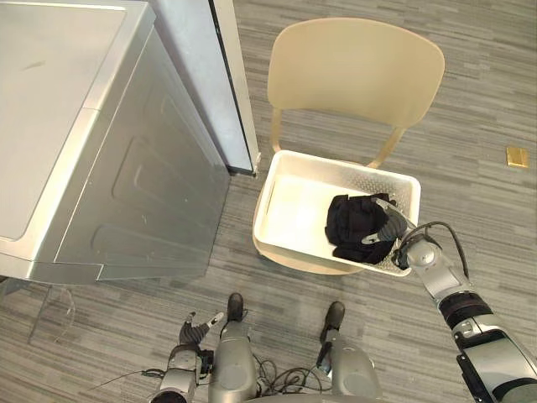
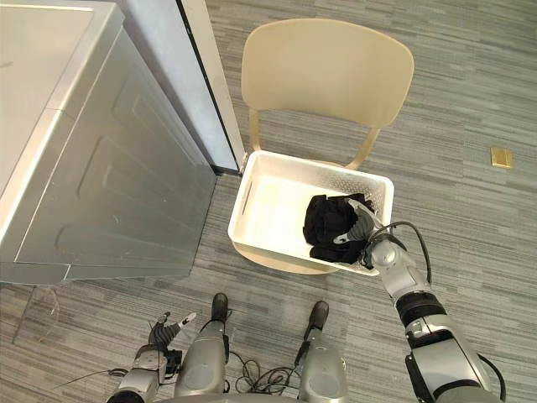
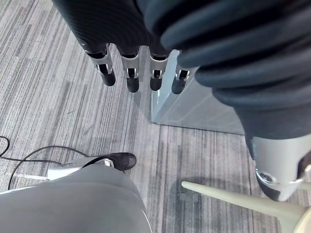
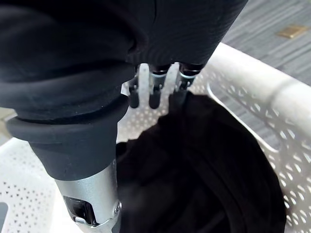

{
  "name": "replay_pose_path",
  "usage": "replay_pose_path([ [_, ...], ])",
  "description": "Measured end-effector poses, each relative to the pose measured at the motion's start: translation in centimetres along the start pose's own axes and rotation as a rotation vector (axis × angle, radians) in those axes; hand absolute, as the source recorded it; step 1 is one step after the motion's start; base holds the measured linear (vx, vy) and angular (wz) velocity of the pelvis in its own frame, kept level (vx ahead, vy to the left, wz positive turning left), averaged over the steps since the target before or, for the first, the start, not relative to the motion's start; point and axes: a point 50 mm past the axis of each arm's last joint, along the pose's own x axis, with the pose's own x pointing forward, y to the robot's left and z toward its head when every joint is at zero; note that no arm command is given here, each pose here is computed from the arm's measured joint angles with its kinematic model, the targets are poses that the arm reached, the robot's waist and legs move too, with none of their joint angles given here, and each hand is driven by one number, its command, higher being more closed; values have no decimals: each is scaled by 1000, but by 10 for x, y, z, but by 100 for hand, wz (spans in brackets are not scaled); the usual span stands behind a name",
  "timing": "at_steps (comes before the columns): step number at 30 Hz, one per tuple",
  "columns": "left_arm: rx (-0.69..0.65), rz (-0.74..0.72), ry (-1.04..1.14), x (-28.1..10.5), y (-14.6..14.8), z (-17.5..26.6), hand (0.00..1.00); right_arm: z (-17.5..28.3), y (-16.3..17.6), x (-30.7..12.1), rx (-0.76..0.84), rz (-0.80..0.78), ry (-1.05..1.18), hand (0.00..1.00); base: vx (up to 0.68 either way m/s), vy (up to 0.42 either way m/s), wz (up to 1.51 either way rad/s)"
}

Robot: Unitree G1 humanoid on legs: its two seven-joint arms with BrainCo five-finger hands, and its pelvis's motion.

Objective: Pick up the laundry basket with both hands and put the clothes into the washing machine.

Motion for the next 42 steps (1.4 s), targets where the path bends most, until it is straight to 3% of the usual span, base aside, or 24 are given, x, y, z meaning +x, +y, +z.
replay_pose_path([
  [12, -131, 12, -76, 5, -4, 29, 0, 1, -47, 21, 35, -186, 121, 0, -57, -7, 3],
  [17, -196, -18, -132, 6, -17, 52, 0, 1, -74, 24, -2, -287, 169, 0, -54, 18, 14],
  [22, -210, -30, -158, 6, -28, 66, 0, 3, -81, 25, -82, -351, 176, 0, -46, 17, 9],
  [23, -213, -38, -166, 5, -31, 70, 0, 2, -80, 25, -89, -363, 184, 100, -29, 20, 27],
  [27, -195, -40, -183, 5, -35, 76, 0, -3, -80, 23, -146, -381, 213, 100, -30, 11, 27],
  [31, -195, -46, -183, 5, -38, 77, 0, -1, -78, 24, -309, -349, 195, 100, -12, -13, 25],
  [35, -198, -48, -182, 5, -39, 78, 0, -2, -70, 25, -294, -311, 205, 100, -13, -36, 12],
  [42, -221, -59, -139, 4, -41, 72, 0, -9, -66, 24, 189, -351, 256, 100, -22, -34, -1],
])
